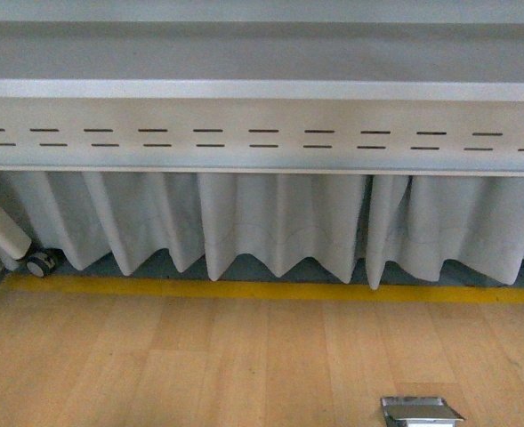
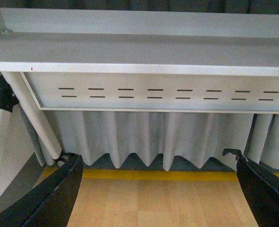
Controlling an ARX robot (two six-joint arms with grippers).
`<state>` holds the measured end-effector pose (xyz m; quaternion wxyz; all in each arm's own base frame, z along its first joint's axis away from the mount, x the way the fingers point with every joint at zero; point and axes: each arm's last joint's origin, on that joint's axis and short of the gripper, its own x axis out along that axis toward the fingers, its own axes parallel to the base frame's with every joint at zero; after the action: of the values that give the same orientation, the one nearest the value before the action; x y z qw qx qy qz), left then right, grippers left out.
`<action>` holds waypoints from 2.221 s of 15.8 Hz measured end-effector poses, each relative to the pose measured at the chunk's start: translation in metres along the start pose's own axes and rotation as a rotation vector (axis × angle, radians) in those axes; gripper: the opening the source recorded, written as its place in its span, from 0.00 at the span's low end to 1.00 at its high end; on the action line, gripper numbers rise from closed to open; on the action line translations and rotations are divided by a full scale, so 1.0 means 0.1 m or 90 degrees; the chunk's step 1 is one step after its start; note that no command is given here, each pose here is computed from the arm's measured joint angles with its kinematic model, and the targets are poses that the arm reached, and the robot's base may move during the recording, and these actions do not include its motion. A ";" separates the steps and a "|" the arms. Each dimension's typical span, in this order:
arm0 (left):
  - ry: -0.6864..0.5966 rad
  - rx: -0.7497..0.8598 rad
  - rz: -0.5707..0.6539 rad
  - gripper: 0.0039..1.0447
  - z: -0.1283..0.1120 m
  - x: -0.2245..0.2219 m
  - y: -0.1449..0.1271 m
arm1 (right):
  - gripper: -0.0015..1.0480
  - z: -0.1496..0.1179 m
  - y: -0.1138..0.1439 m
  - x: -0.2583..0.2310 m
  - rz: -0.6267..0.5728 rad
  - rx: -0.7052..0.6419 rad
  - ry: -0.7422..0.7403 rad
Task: Open oven
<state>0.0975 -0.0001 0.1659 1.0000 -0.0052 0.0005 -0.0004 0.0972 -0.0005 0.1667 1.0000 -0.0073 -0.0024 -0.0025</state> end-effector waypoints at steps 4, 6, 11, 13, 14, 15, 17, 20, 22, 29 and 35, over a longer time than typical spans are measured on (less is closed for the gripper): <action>0.000 0.000 0.000 0.94 0.00 0.00 0.00 | 0.94 0.00 0.00 0.00 0.000 0.000 0.000; 0.000 0.000 0.000 0.94 0.00 0.00 0.00 | 0.94 0.00 0.00 0.00 0.000 0.000 0.000; 0.000 0.000 0.000 0.94 0.00 0.00 0.00 | 0.94 0.00 0.00 0.00 0.000 0.000 0.000; 0.000 0.000 0.000 0.94 0.00 0.00 0.00 | 0.94 0.00 0.00 0.00 0.000 0.000 0.000; 0.000 0.000 0.000 0.94 0.00 0.00 0.00 | 0.94 0.00 0.00 0.00 0.000 0.000 0.000; 0.000 0.000 0.000 0.94 0.00 0.00 0.00 | 0.94 0.00 0.00 0.00 0.000 0.000 0.000; 0.000 0.000 0.000 0.94 0.00 0.00 0.00 | 0.94 0.00 0.00 0.00 0.000 0.000 0.000; 0.000 0.000 0.000 0.94 0.00 0.00 0.00 | 0.94 0.00 0.00 0.00 0.000 0.000 0.000; 0.000 0.000 0.000 0.94 0.00 0.00 0.00 | 0.94 0.00 0.00 0.00 0.000 0.000 0.000; 0.000 0.000 0.000 0.94 0.00 0.00 0.00 | 0.94 0.00 0.00 0.00 0.000 0.000 0.000; 0.000 0.000 0.000 0.94 0.00 0.00 0.00 | 0.94 0.00 0.00 0.00 0.000 0.000 0.000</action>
<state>0.0975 -0.0001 0.1659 1.0000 -0.0052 0.0007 -0.0004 0.0972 -0.0005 0.1667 1.0000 -0.0073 -0.0024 -0.0025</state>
